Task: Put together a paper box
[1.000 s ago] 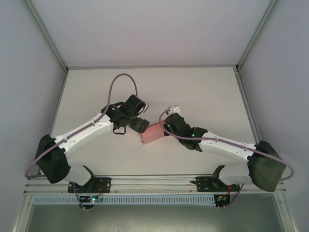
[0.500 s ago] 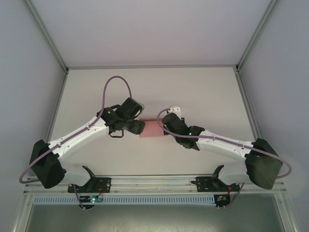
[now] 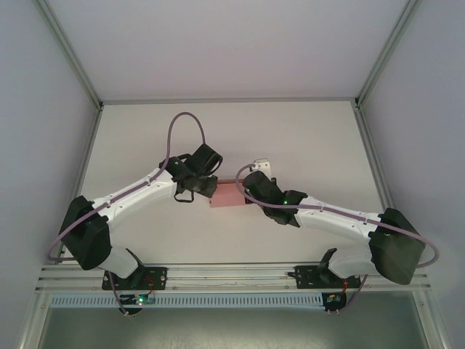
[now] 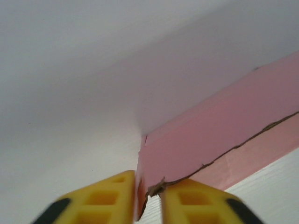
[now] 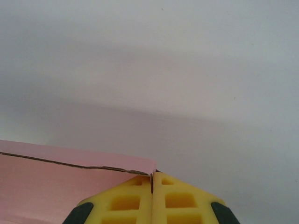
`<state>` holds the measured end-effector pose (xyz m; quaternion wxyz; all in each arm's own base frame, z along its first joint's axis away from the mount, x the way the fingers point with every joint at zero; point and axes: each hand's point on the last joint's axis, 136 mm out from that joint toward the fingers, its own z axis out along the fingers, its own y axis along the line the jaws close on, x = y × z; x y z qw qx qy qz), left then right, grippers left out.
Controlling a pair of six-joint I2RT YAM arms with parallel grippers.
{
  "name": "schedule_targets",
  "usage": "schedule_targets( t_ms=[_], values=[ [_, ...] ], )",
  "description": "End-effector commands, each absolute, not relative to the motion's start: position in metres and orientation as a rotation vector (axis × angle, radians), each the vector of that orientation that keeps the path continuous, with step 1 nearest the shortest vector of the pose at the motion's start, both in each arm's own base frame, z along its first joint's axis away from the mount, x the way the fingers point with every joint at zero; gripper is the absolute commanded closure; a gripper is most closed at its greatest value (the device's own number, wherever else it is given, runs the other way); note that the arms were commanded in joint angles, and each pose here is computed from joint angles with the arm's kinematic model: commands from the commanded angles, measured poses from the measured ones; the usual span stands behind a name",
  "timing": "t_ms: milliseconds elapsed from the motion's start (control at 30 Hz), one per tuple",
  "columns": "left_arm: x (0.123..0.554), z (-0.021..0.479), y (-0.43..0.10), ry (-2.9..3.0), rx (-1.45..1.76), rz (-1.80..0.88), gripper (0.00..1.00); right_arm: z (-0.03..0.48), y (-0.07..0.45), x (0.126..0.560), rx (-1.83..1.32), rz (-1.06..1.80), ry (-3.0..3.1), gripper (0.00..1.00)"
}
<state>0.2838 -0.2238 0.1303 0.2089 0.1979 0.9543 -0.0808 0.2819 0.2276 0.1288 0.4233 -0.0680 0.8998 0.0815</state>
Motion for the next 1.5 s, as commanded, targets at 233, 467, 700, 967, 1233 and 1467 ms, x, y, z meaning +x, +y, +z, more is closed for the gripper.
schedule_targets(
  t_ms=[233,467,700,967,1233,1467],
  values=[
    [0.290,0.144,-0.223,2.679,0.479,-0.237,0.98,0.118,0.231,0.274,-0.217,0.146,2.275,1.00],
    [0.286,0.140,-0.238,2.848,0.305,-0.472,1.00,0.114,0.242,0.270,-0.238,0.066,2.260,1.00],
    [0.282,0.142,-0.245,2.954,0.182,-0.583,1.00,0.115,0.250,0.267,-0.290,-0.035,2.231,1.00],
    [0.280,0.136,-0.247,3.023,0.106,-0.659,1.00,0.108,0.251,0.264,-0.277,-0.013,2.249,1.00],
    [0.276,0.098,-0.230,2.974,0.113,-0.561,1.00,0.104,0.251,0.262,-0.244,0.053,2.230,1.00],
    [0.266,0.076,-0.235,2.684,0.172,-0.614,1.00,0.102,0.256,0.259,-0.254,0.176,2.157,1.00]
  ],
)
